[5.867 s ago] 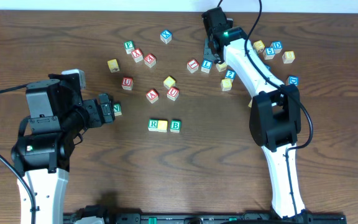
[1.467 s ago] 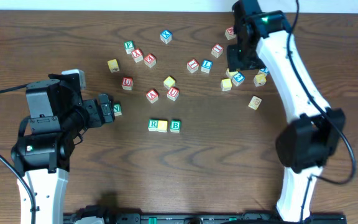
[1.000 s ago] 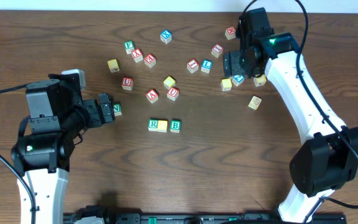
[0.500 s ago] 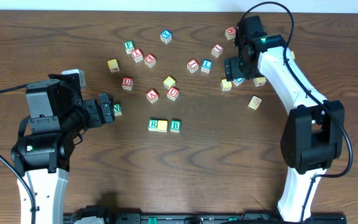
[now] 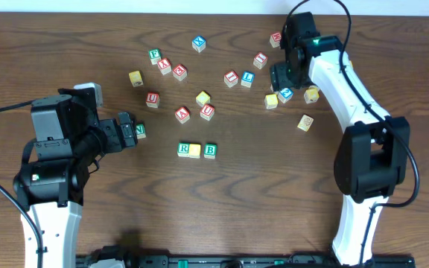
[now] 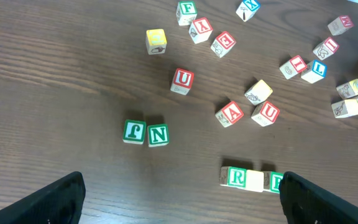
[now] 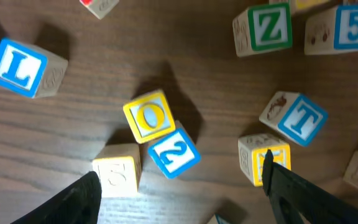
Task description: Spell out ROBOT
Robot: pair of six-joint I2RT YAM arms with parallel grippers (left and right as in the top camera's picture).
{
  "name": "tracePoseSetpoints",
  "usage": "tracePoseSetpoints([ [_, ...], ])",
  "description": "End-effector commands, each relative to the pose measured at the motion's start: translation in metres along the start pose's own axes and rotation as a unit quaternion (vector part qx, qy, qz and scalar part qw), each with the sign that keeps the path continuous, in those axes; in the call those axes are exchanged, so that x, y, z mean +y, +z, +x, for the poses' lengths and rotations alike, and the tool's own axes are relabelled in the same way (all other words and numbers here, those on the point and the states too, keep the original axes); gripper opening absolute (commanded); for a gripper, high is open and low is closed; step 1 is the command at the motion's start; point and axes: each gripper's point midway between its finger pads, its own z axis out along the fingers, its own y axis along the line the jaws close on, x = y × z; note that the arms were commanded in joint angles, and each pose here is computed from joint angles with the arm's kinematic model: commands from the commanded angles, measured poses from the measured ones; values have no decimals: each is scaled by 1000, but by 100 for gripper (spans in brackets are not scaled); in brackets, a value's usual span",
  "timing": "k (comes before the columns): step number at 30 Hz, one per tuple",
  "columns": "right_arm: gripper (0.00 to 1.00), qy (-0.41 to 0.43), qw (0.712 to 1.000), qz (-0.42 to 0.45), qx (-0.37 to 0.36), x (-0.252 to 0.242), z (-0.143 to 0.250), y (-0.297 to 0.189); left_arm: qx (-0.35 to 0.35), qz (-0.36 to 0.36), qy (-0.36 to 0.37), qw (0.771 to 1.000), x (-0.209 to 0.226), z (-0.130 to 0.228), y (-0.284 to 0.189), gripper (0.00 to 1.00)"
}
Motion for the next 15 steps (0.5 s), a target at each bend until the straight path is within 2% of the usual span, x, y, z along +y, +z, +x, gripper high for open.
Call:
tracePoseSetpoints([
  [1, 80, -9, 1000, 6, -1, -2, -14, -1, -11, 6, 8, 1000, -3, -8, -6, 98],
  [15, 79, -36, 998, 6, 60, 3, -8, 33, -12, 6, 8, 1000, -3, -8, -6, 98],
])
